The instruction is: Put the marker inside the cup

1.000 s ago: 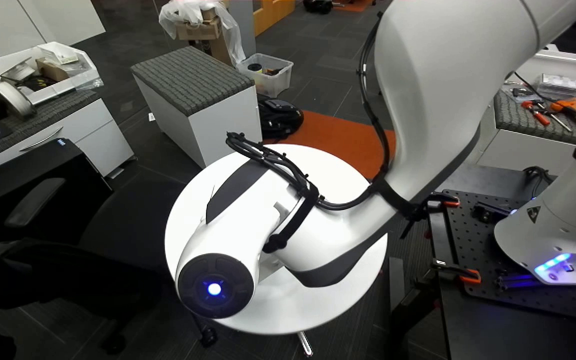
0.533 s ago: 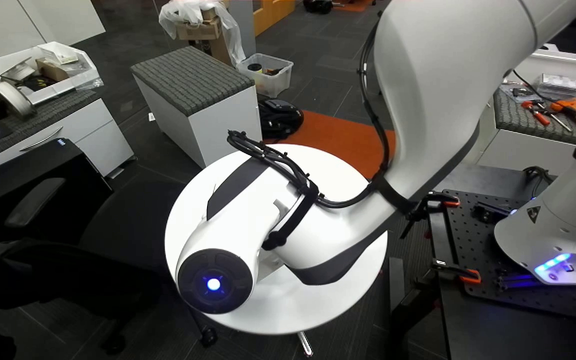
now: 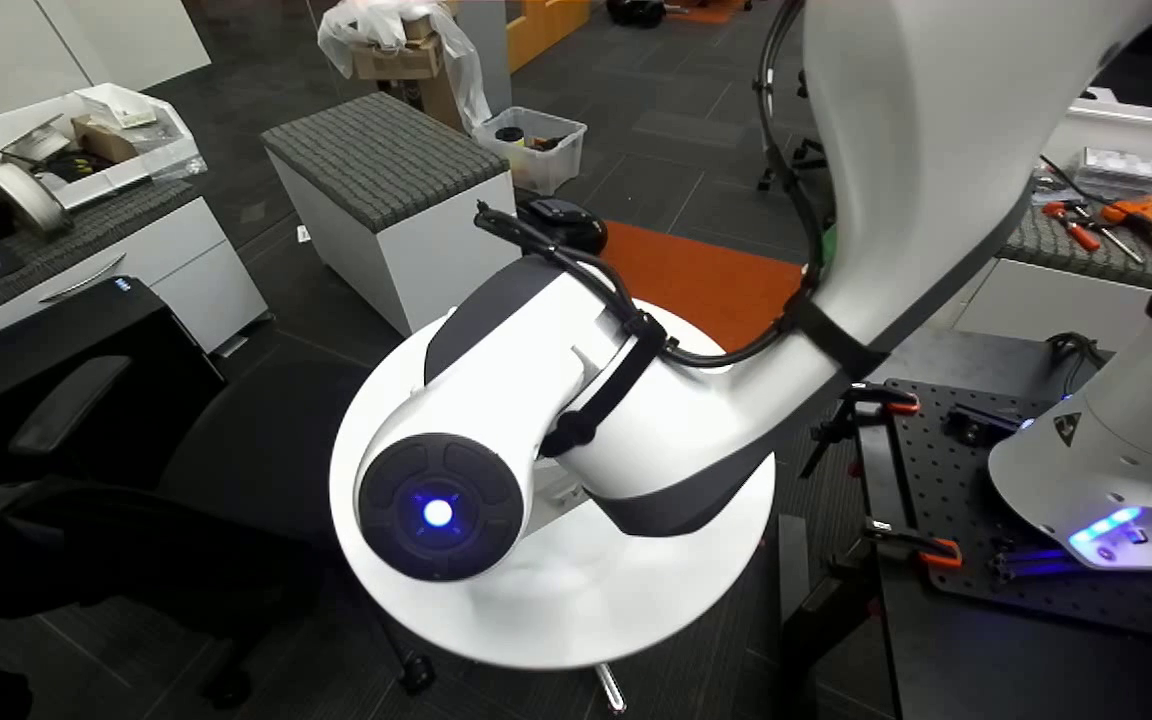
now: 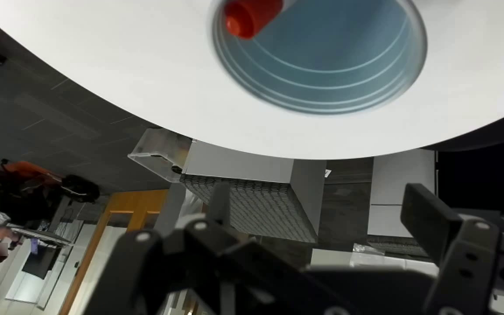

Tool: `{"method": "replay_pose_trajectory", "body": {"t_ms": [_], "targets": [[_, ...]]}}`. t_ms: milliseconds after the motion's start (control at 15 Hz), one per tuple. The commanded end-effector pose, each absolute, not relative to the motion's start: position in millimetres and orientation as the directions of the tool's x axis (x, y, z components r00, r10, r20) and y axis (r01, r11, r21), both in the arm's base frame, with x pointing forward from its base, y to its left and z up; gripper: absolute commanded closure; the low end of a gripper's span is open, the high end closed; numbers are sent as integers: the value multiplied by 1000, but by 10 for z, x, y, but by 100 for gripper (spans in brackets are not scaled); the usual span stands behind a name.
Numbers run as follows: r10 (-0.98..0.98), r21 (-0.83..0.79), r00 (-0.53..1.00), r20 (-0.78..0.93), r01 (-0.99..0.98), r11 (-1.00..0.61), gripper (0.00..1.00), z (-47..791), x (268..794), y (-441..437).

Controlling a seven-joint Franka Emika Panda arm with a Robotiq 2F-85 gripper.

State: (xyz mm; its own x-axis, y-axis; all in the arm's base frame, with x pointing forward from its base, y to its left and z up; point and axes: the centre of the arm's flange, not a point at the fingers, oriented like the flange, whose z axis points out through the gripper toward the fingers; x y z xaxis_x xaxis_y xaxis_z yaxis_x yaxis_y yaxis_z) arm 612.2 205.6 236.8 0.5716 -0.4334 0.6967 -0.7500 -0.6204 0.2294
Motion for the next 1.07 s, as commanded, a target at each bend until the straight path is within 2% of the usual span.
{"method": "replay_pose_trajectory", "body": {"t_ms": [0,267,600,1000], "targets": [[-485,191,571,662,-754,-628,0,2768,5771,1883],[-474,184,685,554,-656,-732,0,3109,5545,1607],[-416,108,814,405,-494,-863,0,3417,5387,850],[-364,104,895,259,-400,-910,0,3442,5257,86]]}}
